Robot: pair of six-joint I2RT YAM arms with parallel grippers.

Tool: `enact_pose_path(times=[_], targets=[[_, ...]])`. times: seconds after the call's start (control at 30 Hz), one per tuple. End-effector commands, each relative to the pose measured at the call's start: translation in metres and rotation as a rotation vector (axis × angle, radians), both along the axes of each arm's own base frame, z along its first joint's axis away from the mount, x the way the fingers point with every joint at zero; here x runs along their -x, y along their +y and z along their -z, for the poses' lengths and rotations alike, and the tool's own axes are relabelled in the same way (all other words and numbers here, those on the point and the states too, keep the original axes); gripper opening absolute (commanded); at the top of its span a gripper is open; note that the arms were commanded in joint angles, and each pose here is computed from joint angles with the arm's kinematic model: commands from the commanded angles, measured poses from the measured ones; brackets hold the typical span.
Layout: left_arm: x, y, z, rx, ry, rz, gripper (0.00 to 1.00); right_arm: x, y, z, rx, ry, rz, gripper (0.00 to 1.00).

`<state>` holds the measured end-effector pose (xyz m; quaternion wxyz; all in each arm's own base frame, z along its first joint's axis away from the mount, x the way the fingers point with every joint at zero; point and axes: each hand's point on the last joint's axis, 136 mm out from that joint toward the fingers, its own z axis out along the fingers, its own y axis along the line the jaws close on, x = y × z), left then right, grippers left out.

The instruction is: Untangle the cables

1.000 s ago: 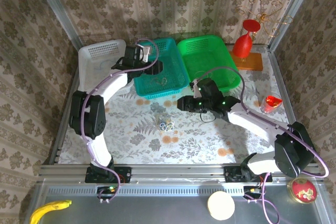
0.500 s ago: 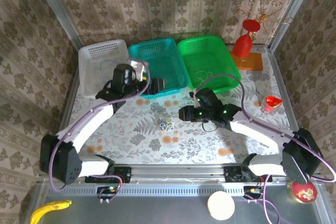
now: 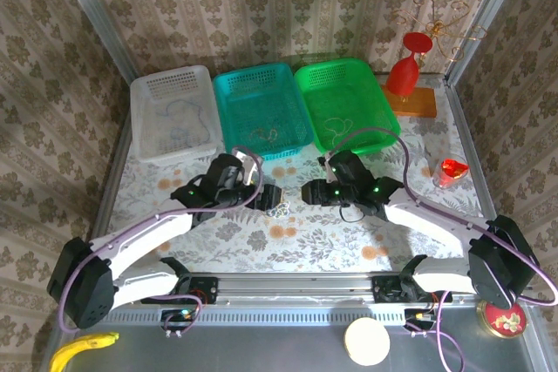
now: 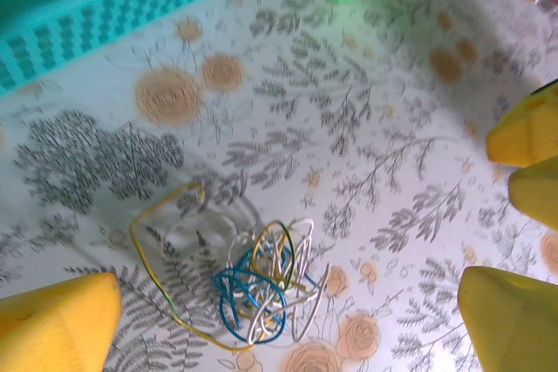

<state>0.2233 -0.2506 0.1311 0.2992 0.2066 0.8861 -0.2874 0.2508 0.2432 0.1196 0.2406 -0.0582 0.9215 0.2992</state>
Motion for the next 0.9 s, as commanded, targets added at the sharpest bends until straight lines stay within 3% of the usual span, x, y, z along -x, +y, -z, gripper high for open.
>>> enact_pose_path(times=[0.0,0.17,0.3,0.53,0.87], targets=[[0.001,-0.006,0.017,-0.025,0.025,-0.005,1.00,0.003,0.005,0.007,-0.027,0.008,-0.027,0.50],[0.006,-0.019,0.045,-0.061,0.075,0.036,0.99,0.007,0.009,0.024,-0.044,0.050,-0.039,0.48],[0.006,-0.023,0.062,-0.075,0.102,0.041,0.93,0.009,0.013,0.033,-0.054,0.071,-0.048,0.47],[0.001,-0.024,0.077,-0.083,0.112,0.027,0.75,0.012,0.017,0.043,-0.051,0.096,-0.068,0.45],[-0.005,-0.023,0.088,-0.056,0.129,0.010,0.38,0.012,0.021,0.043,-0.059,0.096,-0.078,0.43]])
